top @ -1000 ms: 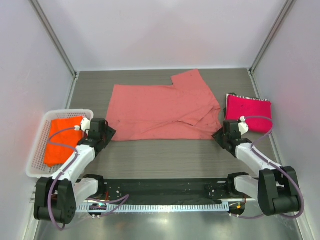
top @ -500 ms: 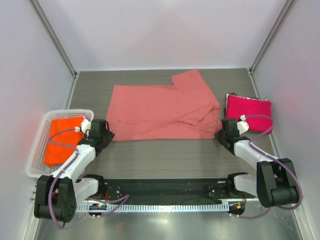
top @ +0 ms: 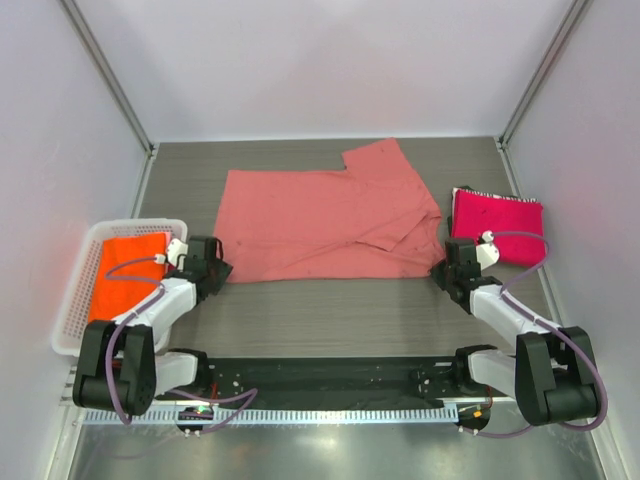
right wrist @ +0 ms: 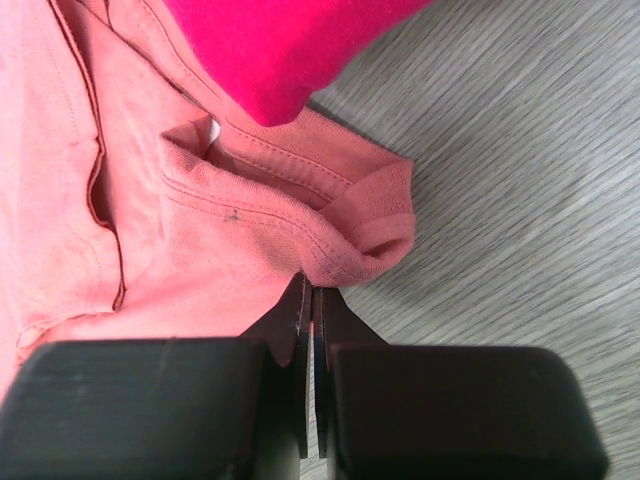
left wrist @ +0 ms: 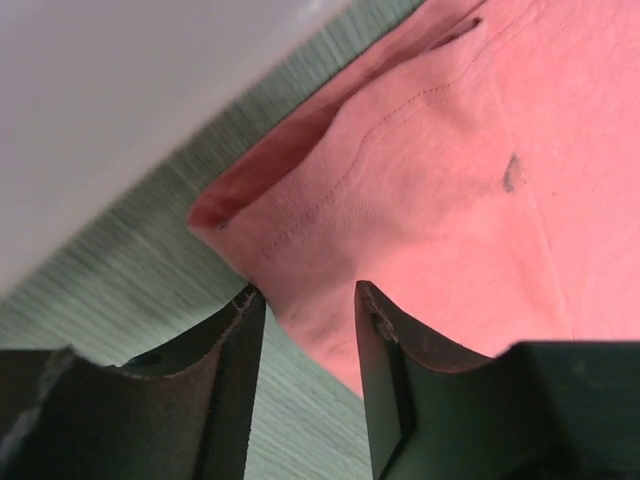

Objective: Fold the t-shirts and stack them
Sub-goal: Fold the tshirt

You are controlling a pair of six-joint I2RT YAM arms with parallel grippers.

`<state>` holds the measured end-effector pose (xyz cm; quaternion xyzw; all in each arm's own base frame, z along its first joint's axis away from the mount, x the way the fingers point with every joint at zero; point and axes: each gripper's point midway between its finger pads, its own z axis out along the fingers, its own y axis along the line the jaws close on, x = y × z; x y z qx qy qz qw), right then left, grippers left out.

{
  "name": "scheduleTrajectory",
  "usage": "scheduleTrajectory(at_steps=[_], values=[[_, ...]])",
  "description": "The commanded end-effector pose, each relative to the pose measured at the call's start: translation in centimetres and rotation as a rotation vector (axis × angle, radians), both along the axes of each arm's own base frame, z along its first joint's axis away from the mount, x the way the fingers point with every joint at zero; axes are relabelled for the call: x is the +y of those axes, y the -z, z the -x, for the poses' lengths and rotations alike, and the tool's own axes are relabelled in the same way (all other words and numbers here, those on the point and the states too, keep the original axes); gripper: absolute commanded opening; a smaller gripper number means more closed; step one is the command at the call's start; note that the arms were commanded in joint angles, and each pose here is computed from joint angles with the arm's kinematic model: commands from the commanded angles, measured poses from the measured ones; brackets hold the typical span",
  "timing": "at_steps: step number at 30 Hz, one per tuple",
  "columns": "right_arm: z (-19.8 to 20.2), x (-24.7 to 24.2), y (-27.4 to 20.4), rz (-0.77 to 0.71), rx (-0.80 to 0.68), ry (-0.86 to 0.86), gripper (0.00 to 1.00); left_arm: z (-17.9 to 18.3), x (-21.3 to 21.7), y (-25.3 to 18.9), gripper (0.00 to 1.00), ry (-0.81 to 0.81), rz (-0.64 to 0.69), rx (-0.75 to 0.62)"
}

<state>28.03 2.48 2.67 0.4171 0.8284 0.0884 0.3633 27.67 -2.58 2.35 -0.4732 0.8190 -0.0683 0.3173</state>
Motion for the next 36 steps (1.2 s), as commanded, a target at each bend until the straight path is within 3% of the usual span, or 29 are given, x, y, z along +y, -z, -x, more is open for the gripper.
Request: scheduleTrajectory(at_steps=[1,6,7,8,9,19,22,23,24,28,30,31,32,33,36], values=[[-0.7,-0.2,-1.3,0.016,-0.056,0.003,0.01,1.9,1.1,2.4,0.42,-0.038,-0.038,0.105],[-0.8,-0.4,-1.7,0.020,-0.067,0.009,0.01,2.5,1.7,2.5,0.35,-0.059,-0.055,0.096],[-0.8,-0.4,-1.9,0.019,-0.074,0.010,0.01,2.7,1.8,2.7,0.16,-0.063,-0.061,0.095],[-0.8,-0.4,-1.9,0.021,-0.074,0.008,0.01,2.3,1.9,2.5,0.04,-0.060,-0.068,0.077],[-0.8,-0.3,-2.0,0.021,-0.075,0.008,0.01,2.2,2.0,2.4,0.00,-0.062,-0.073,0.072],[-2.9,-0.7,-6.2,0.031,-0.146,0.040,0.01,-0.7,2.0,-3.2,0.00,-0.052,-0.083,-0.027],[-6.0,-0.1,-11.1,0.015,-0.217,0.027,0.01,-3.7,2.0,-8.0,0.00,-0.039,-0.093,-0.087],[-6.9,0.1,-12.9,0.012,-0.244,0.017,0.01,-3.5,2.4,-8.8,0.00,-0.040,-0.111,-0.052],[-8.4,0.8,-17.2,-0.005,-0.316,-0.007,0.01,-5.1,2.8,-12.6,0.00,-0.056,-0.112,-0.123],[-9.6,1.1,-24.0,-0.003,-0.402,-0.037,0.01,-5.0,3.0,-16.6,0.00,-0.058,-0.095,-0.209],[-7.7,0.9,-21.3,-0.009,-0.333,-0.025,0.01,-3.7,2.8,-15.3,0.00,-0.053,-0.080,-0.192],[-7.3,0.8,-22.2,-0.021,-0.361,-0.014,0.01,-3.1,2.8,-14.4,0.00,-0.052,-0.081,-0.172],[-6.0,0.7,-18.8,-0.020,-0.295,-0.007,0.01,-2.4,2.8,-13.9,0.00,-0.055,-0.071,-0.170],[-5.0,0.4,-17.3,-0.021,-0.274,0.007,0.01,-1.0,2.8,-11.1,0.00,-0.054,-0.071,-0.107],[-1.2,-0.3,-12.2,-0.035,-0.214,0.049,0.01,0.7,2.5,-8.3,0.00,-0.053,-0.046,-0.087]])
